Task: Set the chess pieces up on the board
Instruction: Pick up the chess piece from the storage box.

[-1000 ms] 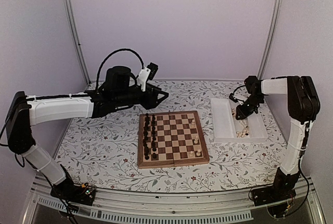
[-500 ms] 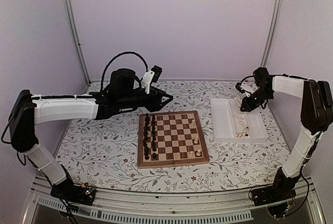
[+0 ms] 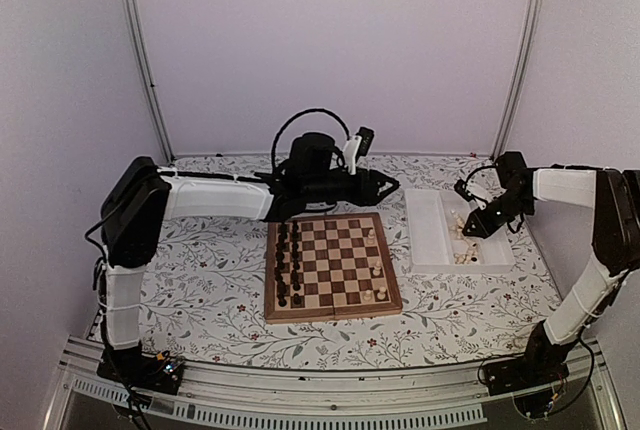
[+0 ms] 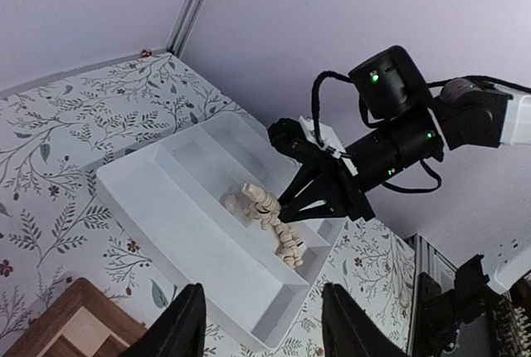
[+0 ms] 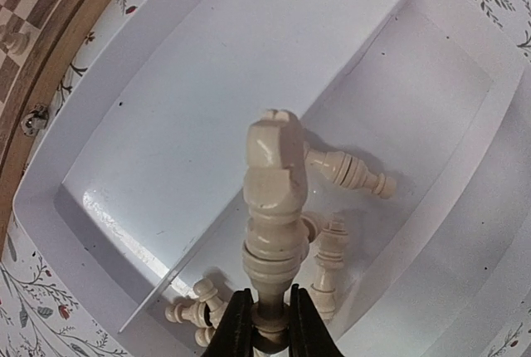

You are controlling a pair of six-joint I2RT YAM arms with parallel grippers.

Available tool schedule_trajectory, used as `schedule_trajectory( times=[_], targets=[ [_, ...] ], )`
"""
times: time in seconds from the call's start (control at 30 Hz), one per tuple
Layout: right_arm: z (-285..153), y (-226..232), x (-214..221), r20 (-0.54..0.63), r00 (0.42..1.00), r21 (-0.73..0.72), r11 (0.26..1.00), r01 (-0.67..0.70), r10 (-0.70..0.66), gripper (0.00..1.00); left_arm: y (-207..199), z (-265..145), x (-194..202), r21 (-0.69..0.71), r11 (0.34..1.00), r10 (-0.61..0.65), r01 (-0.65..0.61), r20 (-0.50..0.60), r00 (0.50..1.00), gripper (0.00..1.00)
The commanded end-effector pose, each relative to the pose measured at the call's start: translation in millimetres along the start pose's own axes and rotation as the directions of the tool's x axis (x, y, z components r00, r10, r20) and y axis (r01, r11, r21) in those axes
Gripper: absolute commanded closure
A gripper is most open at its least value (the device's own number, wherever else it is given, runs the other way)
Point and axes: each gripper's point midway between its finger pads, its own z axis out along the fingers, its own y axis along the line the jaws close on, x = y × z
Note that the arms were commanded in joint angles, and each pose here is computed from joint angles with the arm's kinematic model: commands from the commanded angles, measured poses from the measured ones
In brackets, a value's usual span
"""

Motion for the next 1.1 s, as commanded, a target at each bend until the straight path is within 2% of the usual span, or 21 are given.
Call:
schedule_trajectory(
  times=[0.0, 0.2, 0.43, 0.87, 1.07],
  targets=[
    [-18, 13, -15, 0.114, 0.987, -0.011, 0.993, 0.119, -0.117, 0.98, -21, 45, 19, 0.071, 0.993, -0.089, 0.091, -0.035, 0.995, 0.5],
    [-31, 31, -14, 0.172, 0.967, -0.04, 0.979, 0.199, -0.189, 0.97, -31, 91, 39, 0.097, 0.989, -0.109, 0.114, -0.052, 0.993, 0.5],
    [-37, 41, -11, 0.194, 0.954, -0.063, 0.967, 0.246, -0.23, 0.97, -25, 121, 54, 0.088, 0.98, -0.172, 0.177, -0.056, 0.983, 0.5],
    [-41, 52, -7, 0.214, 0.941, -0.09, 0.954, 0.285, -0.261, 0.97, -41, 149, 76, 0.17, 0.954, -0.235, 0.247, -0.092, 0.968, 0.52],
    [-43, 55, -8, 0.22, 0.938, -0.101, 0.95, 0.295, -0.268, 0.96, -46, 153, 80, 0.199, 0.943, -0.254, 0.266, -0.083, 0.964, 0.58]
  ],
)
